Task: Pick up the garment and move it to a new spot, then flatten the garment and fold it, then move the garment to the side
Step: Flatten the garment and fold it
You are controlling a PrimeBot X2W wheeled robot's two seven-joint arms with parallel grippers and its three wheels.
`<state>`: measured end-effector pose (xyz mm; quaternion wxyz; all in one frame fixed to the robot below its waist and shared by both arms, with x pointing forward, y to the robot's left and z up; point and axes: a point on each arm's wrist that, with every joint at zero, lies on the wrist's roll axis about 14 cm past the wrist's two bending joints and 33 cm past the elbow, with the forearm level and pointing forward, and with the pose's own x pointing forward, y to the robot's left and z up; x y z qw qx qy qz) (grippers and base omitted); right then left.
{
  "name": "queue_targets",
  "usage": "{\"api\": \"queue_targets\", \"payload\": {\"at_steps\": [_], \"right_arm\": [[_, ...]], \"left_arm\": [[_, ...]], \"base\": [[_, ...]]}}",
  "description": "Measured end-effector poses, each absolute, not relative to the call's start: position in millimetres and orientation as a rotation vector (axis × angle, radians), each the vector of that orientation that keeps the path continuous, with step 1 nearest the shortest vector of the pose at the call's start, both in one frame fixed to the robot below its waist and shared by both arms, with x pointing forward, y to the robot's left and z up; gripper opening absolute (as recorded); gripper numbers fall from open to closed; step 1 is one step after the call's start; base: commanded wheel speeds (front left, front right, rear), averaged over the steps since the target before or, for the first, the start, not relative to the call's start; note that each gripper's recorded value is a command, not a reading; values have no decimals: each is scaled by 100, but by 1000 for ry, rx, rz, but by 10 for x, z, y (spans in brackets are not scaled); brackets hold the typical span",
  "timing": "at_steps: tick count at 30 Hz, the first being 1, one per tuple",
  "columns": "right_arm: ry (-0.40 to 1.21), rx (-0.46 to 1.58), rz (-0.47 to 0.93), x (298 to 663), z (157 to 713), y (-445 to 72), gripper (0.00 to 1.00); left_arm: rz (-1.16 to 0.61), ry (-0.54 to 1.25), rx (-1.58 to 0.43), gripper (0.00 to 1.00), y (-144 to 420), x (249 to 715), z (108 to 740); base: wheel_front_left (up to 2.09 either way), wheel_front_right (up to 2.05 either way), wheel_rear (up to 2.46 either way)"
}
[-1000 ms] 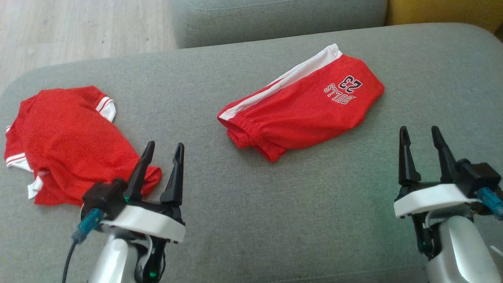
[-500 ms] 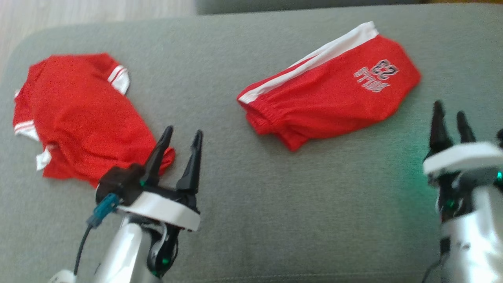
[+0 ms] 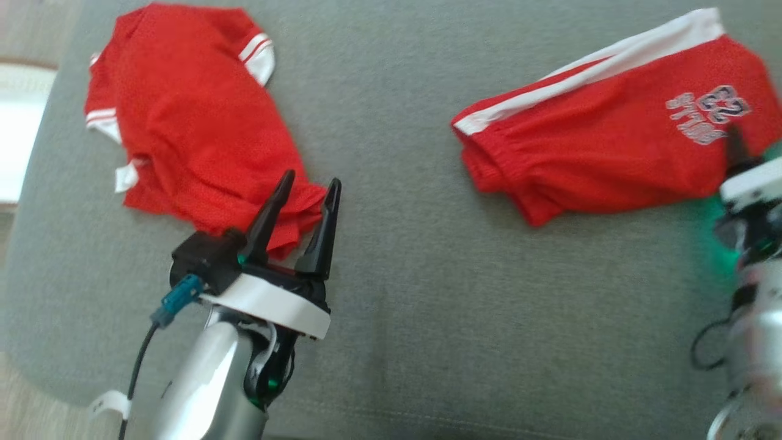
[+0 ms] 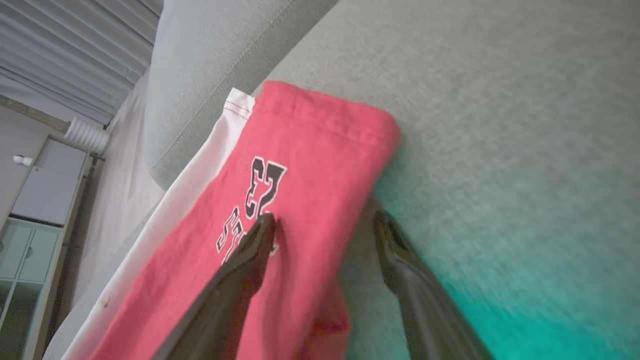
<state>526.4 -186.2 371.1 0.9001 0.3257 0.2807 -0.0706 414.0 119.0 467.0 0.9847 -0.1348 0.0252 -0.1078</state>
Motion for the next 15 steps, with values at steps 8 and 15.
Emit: {"api": "queue_targets", "payload": {"at_steps": [8, 15], "right_arm": [[658, 633, -127, 5645, 3621, -1820, 100], [732, 555, -81, 5974, 3577, -1716, 100]], "left_arm": [[-169, 63, -289, 100, 1340, 4189, 4609], [-140, 78, -289, 100, 1445, 4256, 4535]], "base": [[0, 0, 0], [0, 0, 0]]}}
